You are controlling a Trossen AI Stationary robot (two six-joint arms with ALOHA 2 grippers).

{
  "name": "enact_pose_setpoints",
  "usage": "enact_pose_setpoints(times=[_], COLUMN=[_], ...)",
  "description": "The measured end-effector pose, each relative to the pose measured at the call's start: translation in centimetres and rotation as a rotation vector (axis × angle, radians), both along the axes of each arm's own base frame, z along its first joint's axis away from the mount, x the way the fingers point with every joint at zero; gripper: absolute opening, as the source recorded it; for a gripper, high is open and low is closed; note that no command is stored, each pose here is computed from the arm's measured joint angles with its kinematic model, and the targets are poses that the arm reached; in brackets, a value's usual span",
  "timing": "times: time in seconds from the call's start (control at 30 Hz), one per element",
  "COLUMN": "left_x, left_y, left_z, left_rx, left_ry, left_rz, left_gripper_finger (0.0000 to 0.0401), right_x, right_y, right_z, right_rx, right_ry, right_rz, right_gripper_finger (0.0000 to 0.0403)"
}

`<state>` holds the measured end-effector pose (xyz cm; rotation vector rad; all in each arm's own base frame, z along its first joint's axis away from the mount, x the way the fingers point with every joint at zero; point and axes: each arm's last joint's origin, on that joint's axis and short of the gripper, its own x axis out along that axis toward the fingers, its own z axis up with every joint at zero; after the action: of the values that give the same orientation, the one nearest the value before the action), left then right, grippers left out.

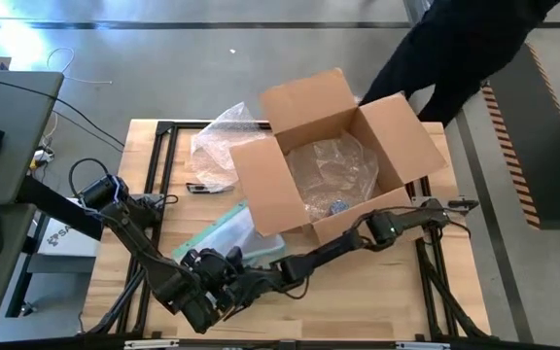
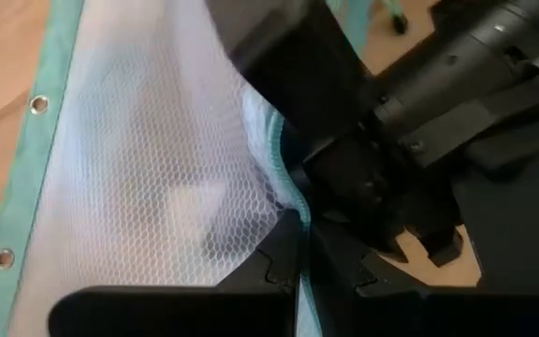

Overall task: Unpack boxes
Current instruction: Put the blue game card into the white zip bag

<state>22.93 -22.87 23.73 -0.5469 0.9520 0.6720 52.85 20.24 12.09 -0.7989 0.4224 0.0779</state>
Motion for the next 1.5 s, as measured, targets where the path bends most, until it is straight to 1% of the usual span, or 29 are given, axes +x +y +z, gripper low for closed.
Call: enact_pose_setpoints(times=[0.17, 0.23, 0.3, 0.4, 0.47, 0.57, 0.67, 0.8, 0.9, 1.0, 1.03, 1.1, 1.13, 1.2, 1.27, 1.33, 1.43, 1.5], left_x=[-0.9, -1.2, -1.4, -1.7, -1.7, -1.7, -1.7, -1.6, -1.5, -1.2, -1.0, -0.8, -0.7, -0.6, -0.7, -0.8, -1.1, -1.2], left_y=[0.0, -0.1, -0.1, -0.3, -0.3, -0.3, -0.3, -0.4, -0.5, -0.9, -1.0, -1.2, -1.3, -1.4, -1.5, -1.5, -1.5, -1.3], left_z=[0.0, 0.0, 0.0, 0.0, 0.0, 0.0, 0.0, 0.0, 0.0, 0.0, 0.0, 0.1, 0.1, 0.0, 0.0, 0.0, 0.0, 0.0], left_rx=[0.007, 0.009, 0.010, 0.012, 0.011, 0.012, 0.012, -0.001, -0.008, -0.032, -0.044, -0.064, -0.066, -0.082, -0.096, -0.102, -0.087, -0.073], left_ry=[0.013, 0.015, 0.015, 0.015, 0.013, 0.014, 0.011, -0.002, -0.008, -0.029, -0.041, -0.059, -0.057, -0.058, -0.048, -0.031, -0.014, -0.004], left_rz=[0.072, 0.089, 0.106, 0.108, 0.113, 0.114, 0.115, 0.114, 0.098, 0.072, 0.064, 0.044, 0.032, 0.031, 0.031, 0.027, 0.024, 0.025], left_gripper_finger=[0.0000, 0.0000, 0.0000, 0.0000, 0.0000, 0.0000, 0.0000, 0.0000, 0.0000, 0.0000, 0.0000, 0.0000, 0.0000, 0.0000, 0.0000, 0.0000, 0.0000, 0.0000], right_x=[-0.8, -1.3, -1.9, -2.6, -3.0, -3.3, -3.3, -3.3, -3.1, -2.0, -1.3, -0.1, 0.4, 0.7, 0.5, -0.1, -1.3, -2.1], right_y=[0.4, 0.7, 1.1, 1.6, 1.6, 1.1, 0.1, -0.7, -1.0, -1.3, -1.5, -2.4, -2.7, -2.8, -2.3, -1.5, -0.4, 0.2], right_z=[0.9, 1.5, 2.3, 3.4, 3.8, 3.6, 3.2, 2.5, 2.4, 2.8, 2.8, 2.1, 1.8, 1.5, 1.9, 2.7, 3.9, 3.9], right_rx=[0.010, 0.023, 0.051, 0.111, 0.152, 0.201, 0.229, 0.318, 0.341, 0.384, 0.405, 0.453, 0.486, 0.531, 0.533, 0.486, 0.412, 0.398], right_ry=[0.066, 0.110, 0.155, 0.205, 0.252, 0.326, 0.384, 0.475, 0.463, 0.351, 0.274, 0.139, 0.094, 0.058, 0.050, 0.079, 0.152, 0.217], right_rz=[-0.026, -0.008, 0.034, 0.070, 0.084, 0.076, 0.031, 0.059, 0.066, 0.069, 0.053, -0.035, -0.062, -0.078, -0.073, -0.046, -0.011, -0.017], right_gripper_finger=[0.0242, 0.0270, 0.0286, 0.0287, 0.0273, 0.0236, 0.0179, 0.0097, 0.0046, 0.0011, 0.0006, 0.0004, 0.0004, 0.0004, 0.0004, 0.0004, 0.0004, 0.0004])
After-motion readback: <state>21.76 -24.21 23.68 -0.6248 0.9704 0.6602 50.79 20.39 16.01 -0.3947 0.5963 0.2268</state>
